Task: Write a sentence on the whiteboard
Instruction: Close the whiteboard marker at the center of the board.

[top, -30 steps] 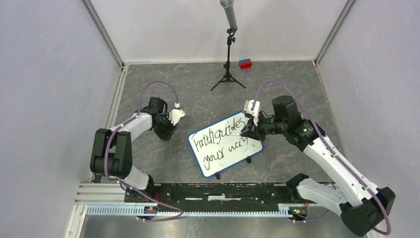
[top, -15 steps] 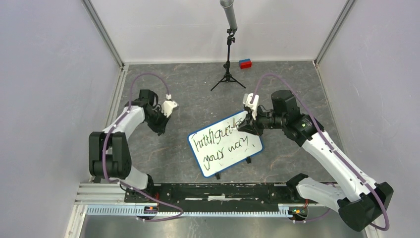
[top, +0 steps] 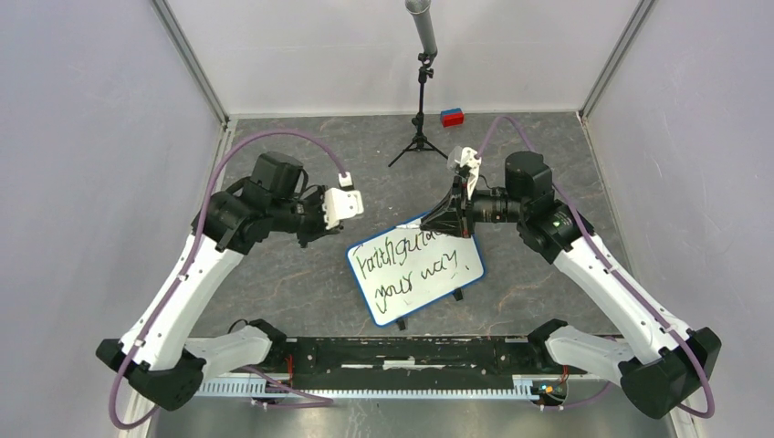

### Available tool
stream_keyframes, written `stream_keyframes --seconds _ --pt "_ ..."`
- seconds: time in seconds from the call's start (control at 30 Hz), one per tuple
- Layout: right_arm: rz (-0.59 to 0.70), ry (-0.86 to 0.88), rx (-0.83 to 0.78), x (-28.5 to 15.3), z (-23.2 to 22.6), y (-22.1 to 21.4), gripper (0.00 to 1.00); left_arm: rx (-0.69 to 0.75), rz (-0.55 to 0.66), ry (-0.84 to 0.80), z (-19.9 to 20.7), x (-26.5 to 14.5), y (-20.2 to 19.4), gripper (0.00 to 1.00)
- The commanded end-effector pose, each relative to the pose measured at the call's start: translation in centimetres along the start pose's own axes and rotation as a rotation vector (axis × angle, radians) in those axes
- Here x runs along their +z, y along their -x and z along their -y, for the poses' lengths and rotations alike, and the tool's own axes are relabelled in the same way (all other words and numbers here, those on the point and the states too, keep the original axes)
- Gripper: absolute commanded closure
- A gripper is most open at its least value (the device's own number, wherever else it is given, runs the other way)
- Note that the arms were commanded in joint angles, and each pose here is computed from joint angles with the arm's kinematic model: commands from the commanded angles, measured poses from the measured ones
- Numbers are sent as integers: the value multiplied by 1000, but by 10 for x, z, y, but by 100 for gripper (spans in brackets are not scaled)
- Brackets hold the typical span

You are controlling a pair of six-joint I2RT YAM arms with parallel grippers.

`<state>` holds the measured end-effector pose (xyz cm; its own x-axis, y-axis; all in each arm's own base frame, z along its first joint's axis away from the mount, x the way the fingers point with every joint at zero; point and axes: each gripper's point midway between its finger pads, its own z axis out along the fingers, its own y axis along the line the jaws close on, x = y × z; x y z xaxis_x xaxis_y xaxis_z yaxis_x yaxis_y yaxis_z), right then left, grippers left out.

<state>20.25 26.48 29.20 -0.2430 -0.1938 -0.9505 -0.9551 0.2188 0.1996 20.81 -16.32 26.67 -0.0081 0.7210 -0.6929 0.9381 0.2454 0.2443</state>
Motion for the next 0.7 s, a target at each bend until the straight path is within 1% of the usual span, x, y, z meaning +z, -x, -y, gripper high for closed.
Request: stream_keyframes --seconds 0.0,0.07,0.2,0.43,0.67 --pt "130 89 23 -3 -22 40 100 47 -24 -47 17 -7 26 98" --pt "136 93 44 0 -23 37 100 82 -16 -65 24 -7 43 98" --pt "139 105 70 2 -26 35 100 96 5 -94 27 -2 63 98" --pt "168 171 98 3 -38 37 100 128 17 -108 31 5 77 98" --pt "175 187 98 7 -40 44 100 140 40 -125 36 4 85 97"
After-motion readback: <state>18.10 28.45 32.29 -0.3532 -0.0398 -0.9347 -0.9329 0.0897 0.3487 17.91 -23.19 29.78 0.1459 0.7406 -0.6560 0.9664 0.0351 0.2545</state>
